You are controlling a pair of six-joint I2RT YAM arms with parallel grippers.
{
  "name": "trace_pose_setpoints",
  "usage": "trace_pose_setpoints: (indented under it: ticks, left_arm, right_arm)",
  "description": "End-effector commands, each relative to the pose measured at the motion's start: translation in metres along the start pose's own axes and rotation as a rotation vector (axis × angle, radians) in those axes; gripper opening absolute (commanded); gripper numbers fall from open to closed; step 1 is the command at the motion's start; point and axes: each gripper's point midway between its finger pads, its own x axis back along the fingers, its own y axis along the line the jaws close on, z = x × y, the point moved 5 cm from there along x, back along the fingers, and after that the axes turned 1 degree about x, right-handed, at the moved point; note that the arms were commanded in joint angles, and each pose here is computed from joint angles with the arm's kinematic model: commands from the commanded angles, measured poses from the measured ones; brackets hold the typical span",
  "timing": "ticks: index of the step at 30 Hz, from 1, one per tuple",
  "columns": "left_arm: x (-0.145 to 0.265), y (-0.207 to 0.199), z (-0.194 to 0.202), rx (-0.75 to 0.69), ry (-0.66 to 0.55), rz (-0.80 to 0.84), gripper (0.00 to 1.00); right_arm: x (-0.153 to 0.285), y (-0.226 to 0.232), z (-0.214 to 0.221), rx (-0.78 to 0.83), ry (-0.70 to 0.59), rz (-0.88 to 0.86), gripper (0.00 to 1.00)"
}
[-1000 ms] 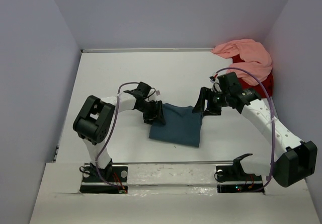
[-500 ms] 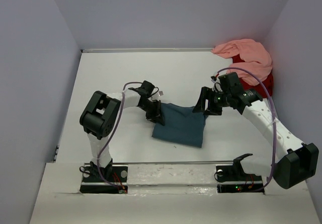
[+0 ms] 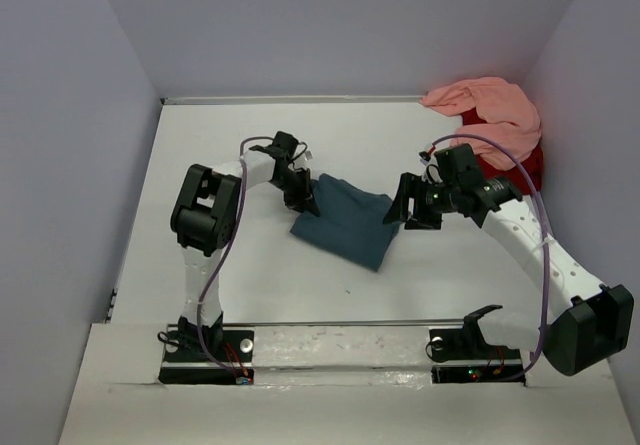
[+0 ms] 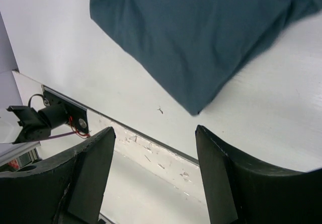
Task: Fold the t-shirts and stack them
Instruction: Put the neatly folded tshirt into the corner of the board with the left arm
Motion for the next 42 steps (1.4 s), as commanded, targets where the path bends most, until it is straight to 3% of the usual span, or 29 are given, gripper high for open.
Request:
trace_pose_setpoints:
  ticks: [1,10,15,21,25,42]
  left_arm:
    - [0.007,0.063,-0.049,0.039,-0.13,-0.241,0.0]
    - [0.052,0.097,-0.144,0.087,-0.27,-0.309,0.0]
    - [0.087,0.128,-0.174,0.122,-0.329,-0.358,0.0]
    - [0.124,0.181,-0.186,0.209,-0.396,-0.413,0.0]
    - [0.146,0.21,-0.195,0.211,-0.438,-0.554,0.0]
    - [0.226,0.291,-0.221,0.313,-0.623,-0.97,0.0]
  right_arm:
    - [0.012,0.008,0.0,0.026,-0.03,-0.015,0.71]
    - [0.014,0.01,0.0,0.029,-0.028,-0.024,0.71]
    - [0.016,0.01,0.001,0.028,-0.025,-0.022,0.71]
    - [0.016,0.009,0.005,0.021,-0.011,-0.025,0.71]
    - [0.015,0.01,0.005,0.019,-0.002,-0.03,0.71]
    - [0.018,0.016,0.005,0.009,0.062,-0.041,0.71]
